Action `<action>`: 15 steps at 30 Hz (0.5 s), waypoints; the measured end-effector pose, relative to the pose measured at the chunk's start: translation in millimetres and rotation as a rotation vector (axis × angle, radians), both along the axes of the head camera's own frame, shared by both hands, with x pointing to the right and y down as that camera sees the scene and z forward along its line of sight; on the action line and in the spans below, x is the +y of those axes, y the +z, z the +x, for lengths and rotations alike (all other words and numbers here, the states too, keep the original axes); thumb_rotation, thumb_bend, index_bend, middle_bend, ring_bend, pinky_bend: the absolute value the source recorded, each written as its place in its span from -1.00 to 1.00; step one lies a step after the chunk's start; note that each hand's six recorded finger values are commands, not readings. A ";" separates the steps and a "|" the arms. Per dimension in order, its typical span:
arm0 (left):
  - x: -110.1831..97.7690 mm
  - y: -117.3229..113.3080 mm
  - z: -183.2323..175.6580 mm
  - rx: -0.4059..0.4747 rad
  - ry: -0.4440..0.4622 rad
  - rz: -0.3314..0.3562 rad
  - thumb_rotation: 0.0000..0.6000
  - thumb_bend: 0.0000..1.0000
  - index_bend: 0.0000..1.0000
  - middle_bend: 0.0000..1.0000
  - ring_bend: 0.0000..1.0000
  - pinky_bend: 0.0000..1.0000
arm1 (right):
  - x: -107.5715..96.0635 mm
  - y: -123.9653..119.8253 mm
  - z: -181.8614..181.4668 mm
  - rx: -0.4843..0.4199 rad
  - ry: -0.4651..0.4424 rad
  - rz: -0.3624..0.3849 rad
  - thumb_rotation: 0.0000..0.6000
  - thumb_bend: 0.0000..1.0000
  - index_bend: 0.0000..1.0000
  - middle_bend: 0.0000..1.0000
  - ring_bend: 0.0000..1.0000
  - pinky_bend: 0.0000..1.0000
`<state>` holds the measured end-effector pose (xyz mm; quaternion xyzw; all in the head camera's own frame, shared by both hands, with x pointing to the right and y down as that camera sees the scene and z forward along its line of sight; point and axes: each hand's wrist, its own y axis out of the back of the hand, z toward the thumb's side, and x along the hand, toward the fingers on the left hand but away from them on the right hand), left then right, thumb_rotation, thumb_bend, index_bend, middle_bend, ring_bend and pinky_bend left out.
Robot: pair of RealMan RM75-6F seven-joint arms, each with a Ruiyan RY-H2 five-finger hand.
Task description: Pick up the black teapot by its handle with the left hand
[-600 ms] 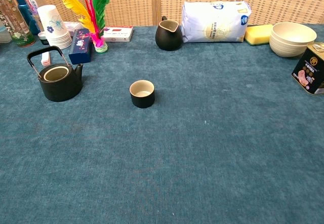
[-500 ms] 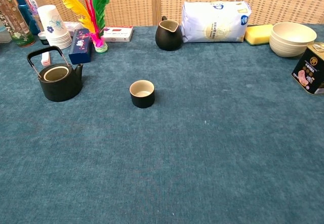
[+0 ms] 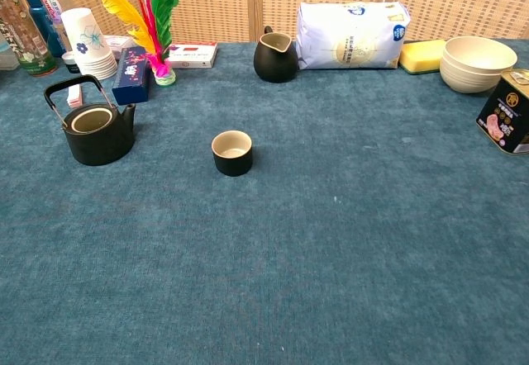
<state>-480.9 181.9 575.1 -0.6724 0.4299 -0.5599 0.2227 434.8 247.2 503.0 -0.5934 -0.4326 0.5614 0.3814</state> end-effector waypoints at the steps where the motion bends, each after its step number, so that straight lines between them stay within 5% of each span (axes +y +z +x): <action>1: -5.4 3.2 0.2 0.008 -0.007 -0.011 1.00 -1.00 -1.00 -1.00 -1.00 -1.00 | -0.3 1.4 -0.1 0.005 0.000 -0.002 0.90 -1.00 -1.00 -1.00 -1.00 -1.00; 15: -93.7 45.4 28.6 0.085 -0.065 -0.172 1.00 -1.00 -1.00 -1.00 -1.00 -1.00 | -4.0 13.1 3.1 0.032 0.013 -0.027 0.90 -1.00 -1.00 -1.00 -1.00 -1.00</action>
